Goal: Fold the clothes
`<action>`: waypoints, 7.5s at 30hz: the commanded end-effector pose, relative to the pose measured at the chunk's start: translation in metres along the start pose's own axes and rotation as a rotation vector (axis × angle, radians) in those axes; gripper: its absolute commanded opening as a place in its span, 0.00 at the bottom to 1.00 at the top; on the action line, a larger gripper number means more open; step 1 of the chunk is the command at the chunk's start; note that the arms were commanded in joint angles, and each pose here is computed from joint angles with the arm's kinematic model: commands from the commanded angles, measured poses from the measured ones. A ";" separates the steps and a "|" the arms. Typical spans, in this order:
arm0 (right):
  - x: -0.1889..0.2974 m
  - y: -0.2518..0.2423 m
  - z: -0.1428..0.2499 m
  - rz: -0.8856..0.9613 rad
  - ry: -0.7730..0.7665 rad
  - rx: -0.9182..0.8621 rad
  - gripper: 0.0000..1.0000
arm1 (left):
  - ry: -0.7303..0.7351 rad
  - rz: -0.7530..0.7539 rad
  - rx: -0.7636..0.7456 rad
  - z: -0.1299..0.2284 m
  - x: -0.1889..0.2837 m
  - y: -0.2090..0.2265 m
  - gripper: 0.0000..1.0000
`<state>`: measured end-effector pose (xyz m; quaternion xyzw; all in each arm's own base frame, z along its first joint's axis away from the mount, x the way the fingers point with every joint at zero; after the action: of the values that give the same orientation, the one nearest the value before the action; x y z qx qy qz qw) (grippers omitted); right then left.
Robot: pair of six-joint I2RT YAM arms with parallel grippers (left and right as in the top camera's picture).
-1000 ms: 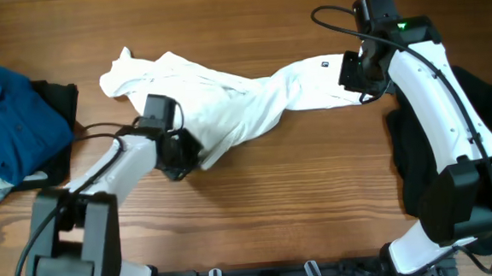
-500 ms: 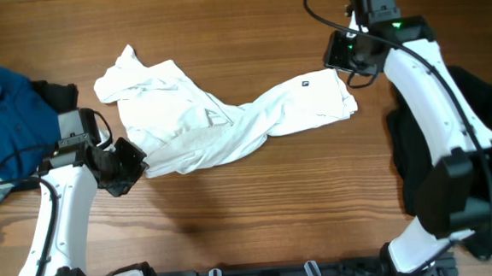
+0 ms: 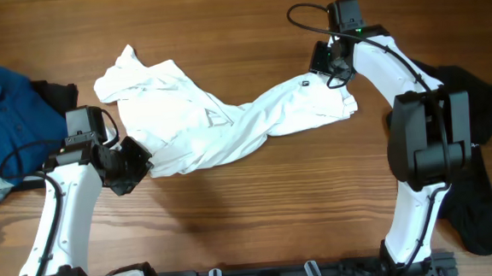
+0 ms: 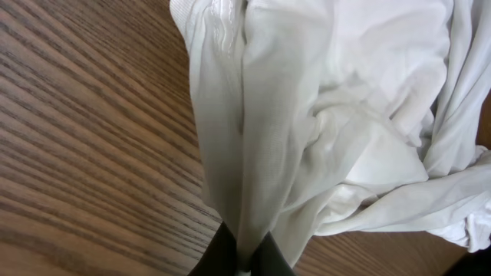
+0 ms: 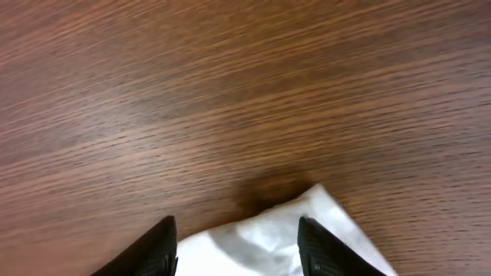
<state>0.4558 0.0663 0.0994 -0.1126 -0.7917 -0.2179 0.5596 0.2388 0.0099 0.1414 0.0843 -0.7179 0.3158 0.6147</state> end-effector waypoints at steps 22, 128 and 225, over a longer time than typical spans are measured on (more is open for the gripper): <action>-0.003 -0.028 0.015 0.216 0.078 -0.009 0.39 | -0.010 -0.001 -0.024 -0.002 0.000 -0.002 0.04; 0.012 -0.048 0.047 0.217 0.122 0.014 0.41 | -0.019 0.004 -0.031 -0.004 0.000 -0.003 0.04; 0.373 -0.011 -0.090 -0.327 -1.054 0.024 0.04 | -1.188 0.647 -0.469 -0.184 0.274 -0.166 0.04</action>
<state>0.4084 0.0019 0.4233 -0.0737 -0.9715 -0.1975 0.1082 0.4211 0.0506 0.4061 -0.0811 -0.9762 0.1923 0.0590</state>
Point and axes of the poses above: each gripper's point midway between its finger pads, its own x axis back along the fingers, its own y axis along the line the jaws close on, z = x × y, the point moved 8 cm from there along x, back along the fingers, and after that the axes turned 11 degrees about -x, right-handed, at the moved point
